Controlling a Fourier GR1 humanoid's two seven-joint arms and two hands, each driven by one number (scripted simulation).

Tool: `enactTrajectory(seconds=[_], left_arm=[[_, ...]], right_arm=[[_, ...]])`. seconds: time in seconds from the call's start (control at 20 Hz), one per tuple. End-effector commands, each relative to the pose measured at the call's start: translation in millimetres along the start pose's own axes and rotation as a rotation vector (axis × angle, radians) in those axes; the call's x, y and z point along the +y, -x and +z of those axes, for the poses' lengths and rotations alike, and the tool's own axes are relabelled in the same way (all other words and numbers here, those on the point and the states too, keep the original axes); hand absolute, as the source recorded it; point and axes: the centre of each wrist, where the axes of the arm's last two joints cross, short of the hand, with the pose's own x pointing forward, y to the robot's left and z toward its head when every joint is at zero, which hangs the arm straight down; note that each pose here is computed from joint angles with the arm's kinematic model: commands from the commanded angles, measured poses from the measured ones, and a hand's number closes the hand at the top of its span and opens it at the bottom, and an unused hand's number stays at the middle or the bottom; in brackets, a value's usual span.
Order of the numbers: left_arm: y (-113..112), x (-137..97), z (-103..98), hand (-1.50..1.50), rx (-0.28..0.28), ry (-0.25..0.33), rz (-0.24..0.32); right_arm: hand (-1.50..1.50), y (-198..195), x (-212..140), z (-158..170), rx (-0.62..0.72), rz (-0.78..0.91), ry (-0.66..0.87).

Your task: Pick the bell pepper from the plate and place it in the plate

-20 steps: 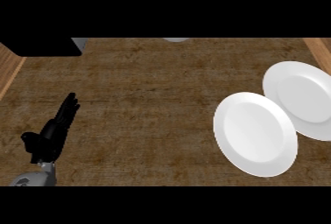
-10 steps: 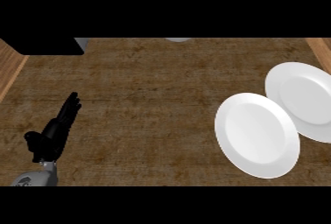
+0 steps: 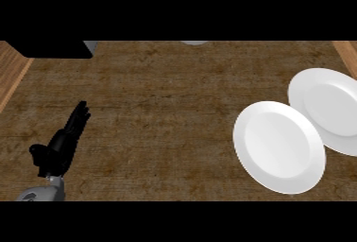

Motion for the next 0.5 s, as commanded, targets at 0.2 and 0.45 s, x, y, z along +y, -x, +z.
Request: enactTrajectory(seconds=[0.2,0.45], left_arm=[[3,11,-4,0.00,0.010,-0.007,0.017],[-7,10,-18,0.00,-0.027,0.023,-0.003]], right_arm=[[1.50,-41,72,-26,0.002,-0.031,-0.047],[-1.50,-29,86,-43,0.153,-0.229,0.048]])
